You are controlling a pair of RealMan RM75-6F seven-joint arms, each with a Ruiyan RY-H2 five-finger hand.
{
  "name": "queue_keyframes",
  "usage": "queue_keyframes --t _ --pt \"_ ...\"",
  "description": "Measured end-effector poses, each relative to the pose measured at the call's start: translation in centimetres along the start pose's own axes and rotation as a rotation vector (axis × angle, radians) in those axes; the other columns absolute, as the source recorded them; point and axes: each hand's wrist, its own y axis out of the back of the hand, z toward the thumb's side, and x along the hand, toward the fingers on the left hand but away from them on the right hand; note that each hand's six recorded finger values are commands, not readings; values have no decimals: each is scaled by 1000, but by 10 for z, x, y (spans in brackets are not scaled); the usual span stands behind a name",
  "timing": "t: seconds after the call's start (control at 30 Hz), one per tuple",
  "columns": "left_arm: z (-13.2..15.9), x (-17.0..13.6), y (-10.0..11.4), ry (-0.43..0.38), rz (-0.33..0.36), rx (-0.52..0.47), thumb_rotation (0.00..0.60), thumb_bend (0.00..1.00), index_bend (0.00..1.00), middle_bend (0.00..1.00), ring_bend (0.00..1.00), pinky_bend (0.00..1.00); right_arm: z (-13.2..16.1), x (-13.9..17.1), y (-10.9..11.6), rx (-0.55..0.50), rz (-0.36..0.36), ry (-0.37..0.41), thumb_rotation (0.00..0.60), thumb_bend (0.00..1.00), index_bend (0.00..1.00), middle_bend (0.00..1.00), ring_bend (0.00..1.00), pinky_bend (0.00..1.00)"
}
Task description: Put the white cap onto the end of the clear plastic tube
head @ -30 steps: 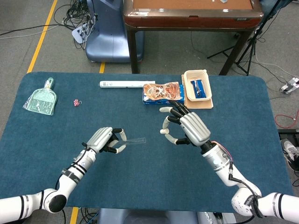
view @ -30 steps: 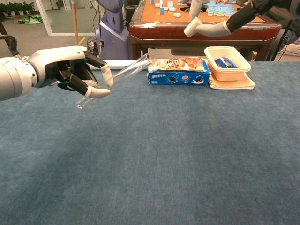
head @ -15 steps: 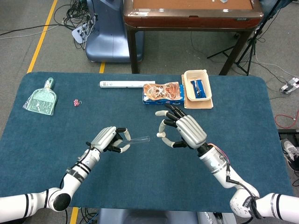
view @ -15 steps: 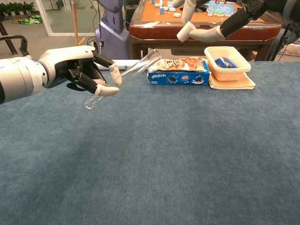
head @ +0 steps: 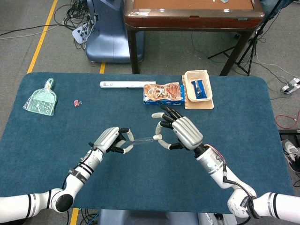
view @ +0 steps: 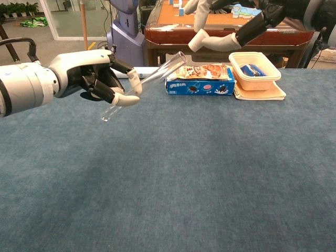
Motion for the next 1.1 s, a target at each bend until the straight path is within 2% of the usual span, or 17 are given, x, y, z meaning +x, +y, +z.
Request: queue_keyframes --t 1.1 --pt "6 4 3 -9 9 -7 600 301 601 1000 982 992 5 -5 -10 -12 22 11 600 371 657 222 0 104"
